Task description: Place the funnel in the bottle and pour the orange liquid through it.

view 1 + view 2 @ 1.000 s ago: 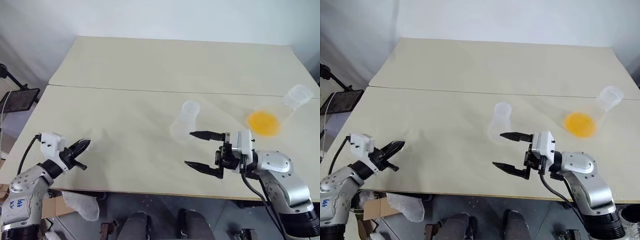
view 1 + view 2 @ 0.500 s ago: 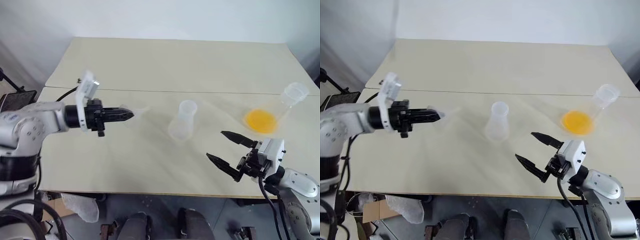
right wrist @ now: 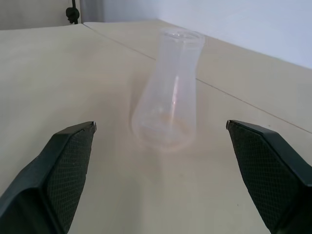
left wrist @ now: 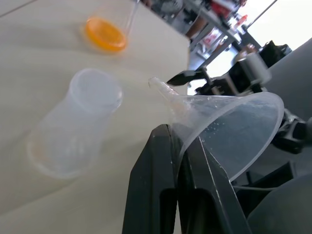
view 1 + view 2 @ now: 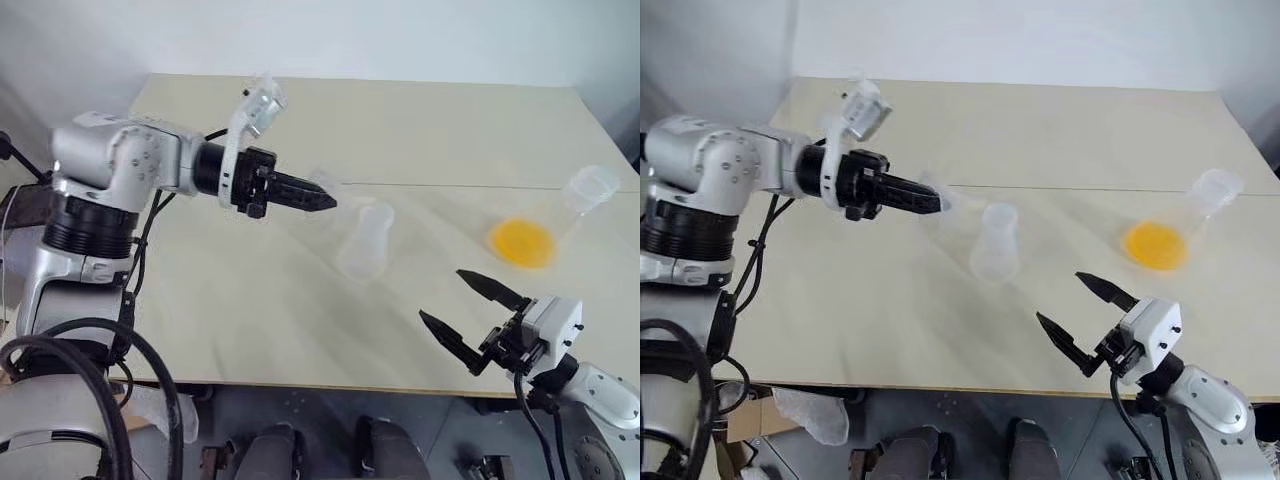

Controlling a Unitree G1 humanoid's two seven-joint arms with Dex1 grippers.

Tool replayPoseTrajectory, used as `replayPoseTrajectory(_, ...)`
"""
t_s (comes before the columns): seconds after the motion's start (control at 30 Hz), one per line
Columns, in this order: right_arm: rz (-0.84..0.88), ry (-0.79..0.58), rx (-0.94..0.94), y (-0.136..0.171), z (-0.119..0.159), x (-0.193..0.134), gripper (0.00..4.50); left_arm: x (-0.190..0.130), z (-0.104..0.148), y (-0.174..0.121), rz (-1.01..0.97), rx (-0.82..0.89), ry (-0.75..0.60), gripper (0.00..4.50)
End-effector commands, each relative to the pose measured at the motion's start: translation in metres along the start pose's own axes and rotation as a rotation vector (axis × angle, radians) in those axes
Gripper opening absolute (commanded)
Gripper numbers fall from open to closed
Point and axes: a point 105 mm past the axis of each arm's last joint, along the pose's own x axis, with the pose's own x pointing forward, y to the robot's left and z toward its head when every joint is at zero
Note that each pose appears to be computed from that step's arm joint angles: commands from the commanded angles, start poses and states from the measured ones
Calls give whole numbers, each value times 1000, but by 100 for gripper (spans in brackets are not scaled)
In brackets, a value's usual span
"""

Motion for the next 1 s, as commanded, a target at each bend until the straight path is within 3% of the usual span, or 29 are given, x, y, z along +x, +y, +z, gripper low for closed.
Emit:
replayPoseTrajectory(0.03,2,-46,-28,5,12,2,450,6,10,1,19,35,14,3)
replayPoseTrajectory(0.57,-4,-79,-21,10,15,12,450,30,17,27,114,10,121,3)
replayPoseTrajectory(0.83,-26,-92,-18,13,16,14,450,37,21,23,78,30,165,3)
replayPoseTrajectory(1.0,-32,-99,-14,16,16,16,450,41,25,24,75,39,164,122)
